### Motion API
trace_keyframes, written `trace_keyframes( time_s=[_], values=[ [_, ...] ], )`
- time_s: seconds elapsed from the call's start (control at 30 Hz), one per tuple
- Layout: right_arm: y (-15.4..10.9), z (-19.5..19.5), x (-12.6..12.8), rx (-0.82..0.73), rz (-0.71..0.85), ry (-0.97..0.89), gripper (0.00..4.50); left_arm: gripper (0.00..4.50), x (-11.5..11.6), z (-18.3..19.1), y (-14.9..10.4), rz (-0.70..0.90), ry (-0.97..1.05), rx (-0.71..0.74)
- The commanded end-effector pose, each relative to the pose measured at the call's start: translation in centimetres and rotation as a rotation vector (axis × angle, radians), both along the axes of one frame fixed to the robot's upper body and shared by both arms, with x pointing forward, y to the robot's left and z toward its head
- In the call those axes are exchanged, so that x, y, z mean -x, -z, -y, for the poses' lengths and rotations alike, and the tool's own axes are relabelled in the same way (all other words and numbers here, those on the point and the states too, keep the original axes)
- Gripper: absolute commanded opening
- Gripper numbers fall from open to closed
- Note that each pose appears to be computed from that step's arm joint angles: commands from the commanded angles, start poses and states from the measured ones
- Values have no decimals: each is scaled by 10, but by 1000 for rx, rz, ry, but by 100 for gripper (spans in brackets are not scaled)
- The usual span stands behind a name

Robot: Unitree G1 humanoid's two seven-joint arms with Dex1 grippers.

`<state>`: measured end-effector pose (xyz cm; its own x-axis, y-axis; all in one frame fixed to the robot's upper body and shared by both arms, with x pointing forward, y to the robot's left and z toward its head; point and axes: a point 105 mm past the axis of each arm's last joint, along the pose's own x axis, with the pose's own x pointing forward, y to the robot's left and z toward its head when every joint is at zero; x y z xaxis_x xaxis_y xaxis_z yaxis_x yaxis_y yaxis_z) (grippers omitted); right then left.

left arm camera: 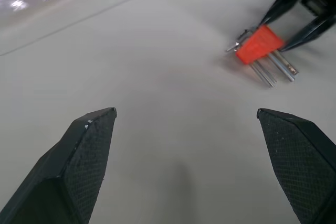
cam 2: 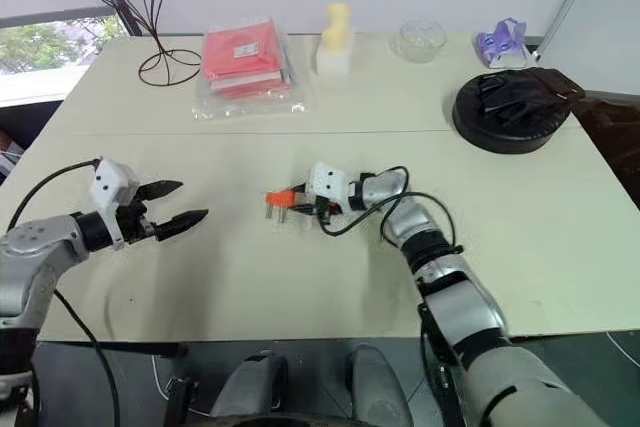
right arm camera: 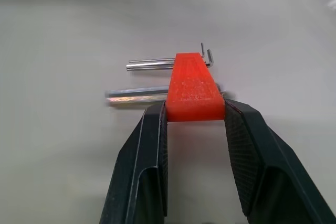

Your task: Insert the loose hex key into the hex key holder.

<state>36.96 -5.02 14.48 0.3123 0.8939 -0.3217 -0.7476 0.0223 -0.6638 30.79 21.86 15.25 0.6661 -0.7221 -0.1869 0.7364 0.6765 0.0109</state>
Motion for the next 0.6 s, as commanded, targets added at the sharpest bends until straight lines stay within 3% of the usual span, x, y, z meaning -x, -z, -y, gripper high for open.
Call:
trace_keyframes(
  time_s=[0.03, 0.17, 0.33, 0.6],
  values=[
    [-68, -6, 8, -15, 331, -91, 99, 450, 2, 23, -43, 16, 153, 163],
    [-104, 9, 7, -34, 521, -76, 99, 450, 2, 42, -74, -8, 321, 225],
    [-128, 13, 17, -107, 659, -96, 99, 450, -27, 49, -97, 26, 382, 217],
    [-148, 4, 37, -204, 788, -130, 99, 450, -50, 64, -109, 2, 491, 219]
  ],
)
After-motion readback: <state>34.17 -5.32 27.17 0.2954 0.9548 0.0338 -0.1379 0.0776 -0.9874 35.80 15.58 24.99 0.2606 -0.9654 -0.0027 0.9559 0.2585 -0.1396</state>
